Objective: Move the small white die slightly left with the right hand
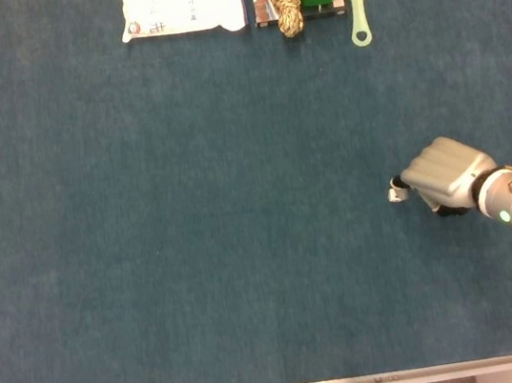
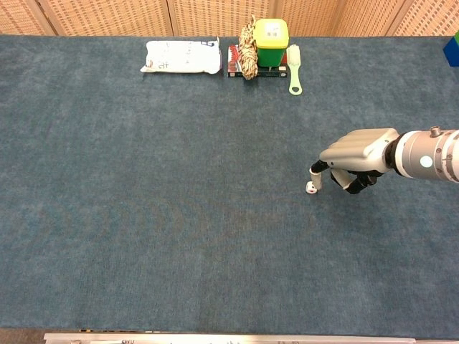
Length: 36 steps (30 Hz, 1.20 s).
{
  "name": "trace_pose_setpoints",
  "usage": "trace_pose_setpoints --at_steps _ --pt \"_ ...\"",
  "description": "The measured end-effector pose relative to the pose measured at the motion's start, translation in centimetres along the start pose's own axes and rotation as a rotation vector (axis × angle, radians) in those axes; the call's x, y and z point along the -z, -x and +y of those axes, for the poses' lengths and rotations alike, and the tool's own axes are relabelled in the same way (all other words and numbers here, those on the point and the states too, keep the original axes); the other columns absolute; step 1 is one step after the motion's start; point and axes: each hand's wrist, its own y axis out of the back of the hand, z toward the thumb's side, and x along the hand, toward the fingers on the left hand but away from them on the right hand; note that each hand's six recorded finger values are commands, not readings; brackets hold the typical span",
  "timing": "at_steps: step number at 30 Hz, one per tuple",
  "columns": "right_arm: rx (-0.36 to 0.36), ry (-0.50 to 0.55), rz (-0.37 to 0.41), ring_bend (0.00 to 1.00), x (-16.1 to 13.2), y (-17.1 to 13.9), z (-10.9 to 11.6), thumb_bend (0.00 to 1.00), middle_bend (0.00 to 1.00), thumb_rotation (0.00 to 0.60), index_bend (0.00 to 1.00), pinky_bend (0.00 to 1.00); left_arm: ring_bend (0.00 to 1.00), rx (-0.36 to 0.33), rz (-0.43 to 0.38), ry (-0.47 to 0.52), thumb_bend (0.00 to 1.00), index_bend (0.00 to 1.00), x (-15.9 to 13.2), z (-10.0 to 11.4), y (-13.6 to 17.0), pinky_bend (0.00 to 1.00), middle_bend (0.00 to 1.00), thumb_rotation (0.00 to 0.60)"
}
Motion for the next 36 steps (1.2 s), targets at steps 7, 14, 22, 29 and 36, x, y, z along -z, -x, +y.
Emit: trace_pose_setpoints --at_steps 7,14,22,29,36 --pt "0.033 0.007 -0.002 0.93 0.2 -1.0 0.2 1.0 0.86 0.6 0.32 1.0 0.12 0.002 -0.001 -0.002 0.01 0.54 0.0 0.0 0.0 0.13 0.29 0.6" --pt "0.18 0.034 -0.091 0.77 2.7 -4.1 0.2 1.0 0.7 0.6 0.32 0.93 0.12 0.007 -0.017 -0.012 0.01 0.54 -0.7 -0.1 0.0 0.13 0.29 0.6" --pt "0.419 0.087 -0.256 0.61 6.5 -9.0 -0.8 0.83 0.58 0.6 0.32 0.78 0.12 -0.002 -0.043 -0.009 0.01 0.54 -2.1 0.2 -0.1 0.13 0.29 0.6" --pt "0.677 0.17 -0.363 0.5 9.6 -13.9 -2.7 0.61 0.5 0.6 0.32 0.47 0.12 -0.007 -0.078 -0.003 0.01 0.54 -4.0 0.2 -0.8 0.13 0.29 0.6" --pt "0.836 0.266 -0.438 0.38 11.6 -17.3 -5.2 0.5 0.41 0.6 0.32 0.39 0.12 -0.028 -0.108 0.033 0.01 0.54 -5.9 0.8 -1.7 0.13 0.29 0.6"
